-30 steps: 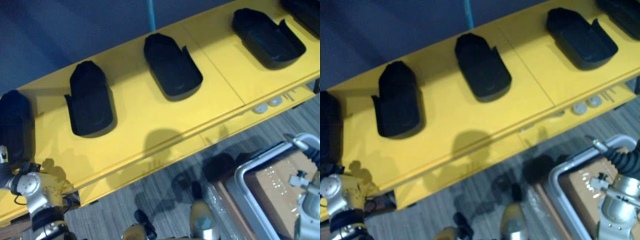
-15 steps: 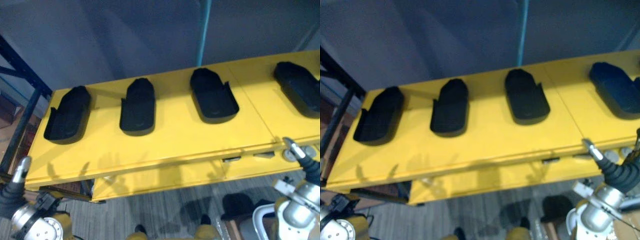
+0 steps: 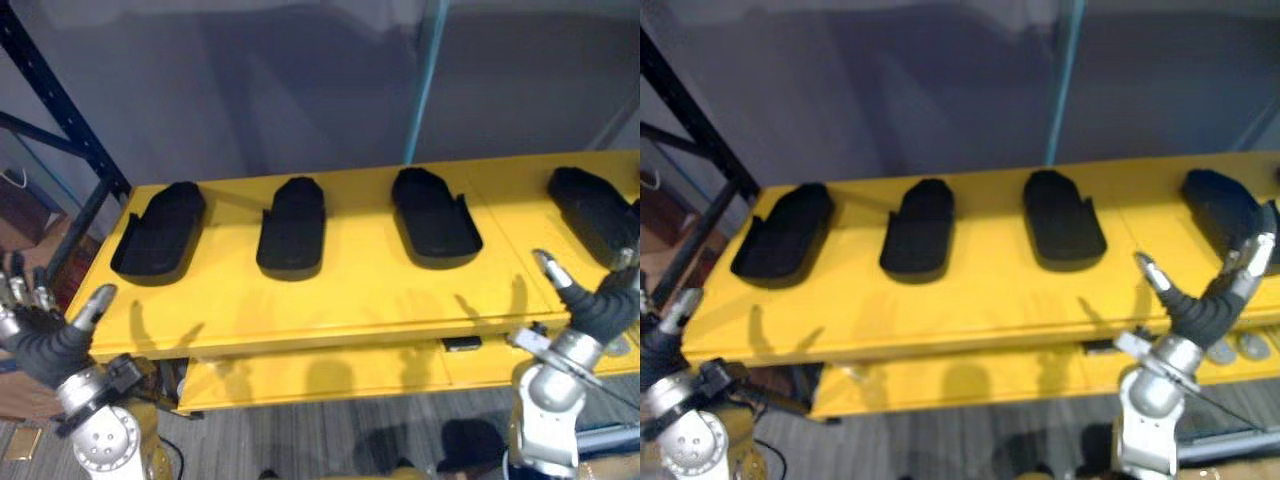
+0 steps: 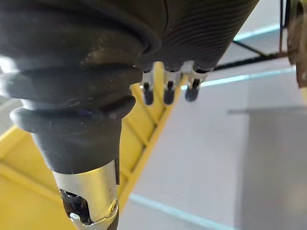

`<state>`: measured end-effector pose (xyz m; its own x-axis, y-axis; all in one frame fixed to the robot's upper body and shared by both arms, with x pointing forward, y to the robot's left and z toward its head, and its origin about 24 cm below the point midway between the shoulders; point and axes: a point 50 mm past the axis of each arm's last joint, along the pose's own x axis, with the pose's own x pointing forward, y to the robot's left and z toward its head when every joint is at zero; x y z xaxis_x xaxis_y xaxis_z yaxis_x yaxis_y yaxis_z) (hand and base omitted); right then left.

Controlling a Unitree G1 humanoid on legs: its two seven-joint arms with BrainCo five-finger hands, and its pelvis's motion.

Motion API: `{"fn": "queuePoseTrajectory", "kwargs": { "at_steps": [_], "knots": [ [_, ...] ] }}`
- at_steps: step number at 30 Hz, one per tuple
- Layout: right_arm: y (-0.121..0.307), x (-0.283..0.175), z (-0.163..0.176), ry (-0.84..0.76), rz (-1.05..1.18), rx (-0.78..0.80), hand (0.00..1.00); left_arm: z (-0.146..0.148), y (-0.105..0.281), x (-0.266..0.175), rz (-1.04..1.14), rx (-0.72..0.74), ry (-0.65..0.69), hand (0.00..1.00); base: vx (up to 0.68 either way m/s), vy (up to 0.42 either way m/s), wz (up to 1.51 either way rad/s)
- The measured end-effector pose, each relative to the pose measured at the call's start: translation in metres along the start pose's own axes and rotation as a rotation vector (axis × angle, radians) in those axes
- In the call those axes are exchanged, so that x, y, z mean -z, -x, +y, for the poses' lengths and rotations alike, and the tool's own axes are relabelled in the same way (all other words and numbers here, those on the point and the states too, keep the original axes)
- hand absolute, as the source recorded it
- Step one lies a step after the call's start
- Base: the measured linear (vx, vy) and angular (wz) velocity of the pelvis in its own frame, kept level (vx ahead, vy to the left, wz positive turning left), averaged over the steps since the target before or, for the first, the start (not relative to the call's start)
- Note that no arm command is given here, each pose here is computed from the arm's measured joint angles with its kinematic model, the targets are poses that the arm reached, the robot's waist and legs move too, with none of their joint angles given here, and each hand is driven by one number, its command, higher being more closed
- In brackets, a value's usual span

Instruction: Walk over and take plastic housings, then place them on the shelf

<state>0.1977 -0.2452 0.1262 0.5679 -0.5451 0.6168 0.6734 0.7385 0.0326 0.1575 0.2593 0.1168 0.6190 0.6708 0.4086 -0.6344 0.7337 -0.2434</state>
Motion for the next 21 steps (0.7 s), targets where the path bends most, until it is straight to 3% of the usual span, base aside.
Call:
{"fn": "queuePoseTrajectory", "kwargs": {
  "at_steps": [2,6,9,11,13,15,21],
  "knots": [
    [0.001,0.013,-0.010,0.080,0.059,0.078,0.00,0.010,0.002,0.013,0.062,-0.064,-0.047,0.00,0.00,0.000,0.00],
    [0.015,0.054,-0.096,0.212,0.298,0.506,0.00,0.102,0.017,0.051,0.252,-0.492,-0.154,0.00,0.04,0.004,-0.03],
    [0.049,0.077,-0.152,0.147,0.528,0.794,0.00,0.163,0.061,0.076,0.425,-0.789,-0.191,0.00,0.03,0.009,-0.14],
    [0.072,0.091,-0.171,0.076,0.647,0.901,0.00,0.183,0.091,0.091,0.535,-0.924,-0.197,0.00,0.00,0.005,-0.12],
    [0.093,0.109,-0.176,0.031,0.792,0.875,0.00,0.193,0.117,0.103,0.627,-1.008,-0.187,0.00,-0.02,-0.002,-0.08],
    [0.114,0.134,-0.167,-0.018,1.020,0.690,0.00,0.198,0.143,0.117,0.760,-1.057,-0.202,0.00,-0.04,-0.006,-0.14],
    [0.149,0.168,-0.144,-0.137,1.363,0.310,0.00,0.190,0.163,0.147,1.045,-0.904,-0.144,0.00,-0.02,-0.001,0.01]
  ]
}}
